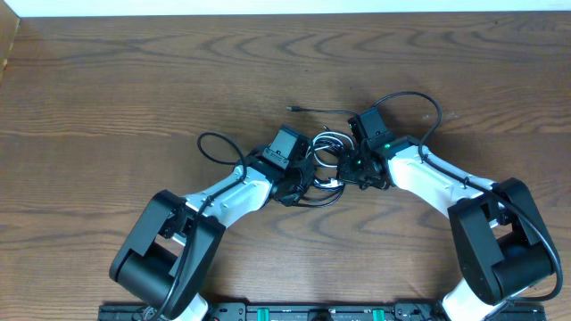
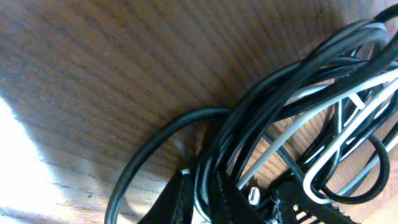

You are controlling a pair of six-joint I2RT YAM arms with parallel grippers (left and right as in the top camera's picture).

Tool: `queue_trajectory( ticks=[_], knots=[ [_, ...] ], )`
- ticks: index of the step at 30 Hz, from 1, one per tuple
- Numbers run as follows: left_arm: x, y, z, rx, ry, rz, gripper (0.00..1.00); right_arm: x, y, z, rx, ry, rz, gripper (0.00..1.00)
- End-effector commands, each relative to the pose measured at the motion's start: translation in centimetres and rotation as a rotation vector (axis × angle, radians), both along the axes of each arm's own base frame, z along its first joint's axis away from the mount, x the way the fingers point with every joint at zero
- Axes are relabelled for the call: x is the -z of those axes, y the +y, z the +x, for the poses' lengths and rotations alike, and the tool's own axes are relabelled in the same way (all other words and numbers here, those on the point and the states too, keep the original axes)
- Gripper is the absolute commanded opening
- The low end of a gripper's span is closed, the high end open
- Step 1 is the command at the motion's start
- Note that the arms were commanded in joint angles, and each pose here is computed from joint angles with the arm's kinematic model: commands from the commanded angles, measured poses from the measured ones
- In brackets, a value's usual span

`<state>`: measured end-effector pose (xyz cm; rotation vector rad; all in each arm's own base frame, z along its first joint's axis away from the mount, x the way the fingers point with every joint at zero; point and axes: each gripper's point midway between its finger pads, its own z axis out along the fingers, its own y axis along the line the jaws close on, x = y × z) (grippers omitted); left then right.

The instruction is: Untangle cables

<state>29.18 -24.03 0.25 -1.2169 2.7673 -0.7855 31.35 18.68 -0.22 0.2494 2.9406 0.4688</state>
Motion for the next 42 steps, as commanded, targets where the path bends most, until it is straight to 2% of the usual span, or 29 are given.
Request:
queue_trajectory(
  ticks=[1, 7, 10, 17, 20, 24, 33, 40, 42],
  knots=[
    [1.5, -0.7, -1.4, 0.003, 0.063, 0.013, 0.17, 3.9, -2.0, -2.9, -0.002, 0.114, -0.101, 0.01],
    [1.5, -1.6, -2.1, -0.014, 0.082, 0.003, 0.17, 3.9, -2.0, -2.9, -0.002, 0.114, -0.101, 0.01],
    [1.5, -1.6, -2.2, -0.027, 0.09, -0.001, 0.08, 3.9, -2.0, -2.9, -0.003, 0.115, -0.102, 0.01],
    [1.7, -1.0, -2.1, 0.03, 0.06, 0.037, 0.07, 3.9, -2.1, -3.0, -0.002, 0.117, -0.103, 0.01],
    [1.2, -0.7, -1.7, 0.053, 0.055, 0.014, 0.08, 3.9, -2.1, -3.0, -0.002, 0.117, -0.103, 0.01],
    [-1.1, 0.3, 0.1, 0.077, -0.007, -0.047, 0.08, 3.9, -2.0, -3.0, -0.003, 0.117, -0.103, 0.01],
    [-8.1, 2.6, 3.3, 0.025, -0.178, -0.161, 0.07, 3.9, -2.0, -2.9, -0.01, 0.112, -0.102, 0.01],
    [-10.4, 2.6, 3.4, 0.026, -0.239, -0.184, 0.07, 3.9, -2.0, -2.9, -0.011, 0.113, -0.1, 0.01],
    [-10.3, 2.7, 3.4, 0.029, -0.237, -0.177, 0.08, 3.8, -1.4, -3.0, -0.06, 0.107, -0.071, 0.01]
  ],
)
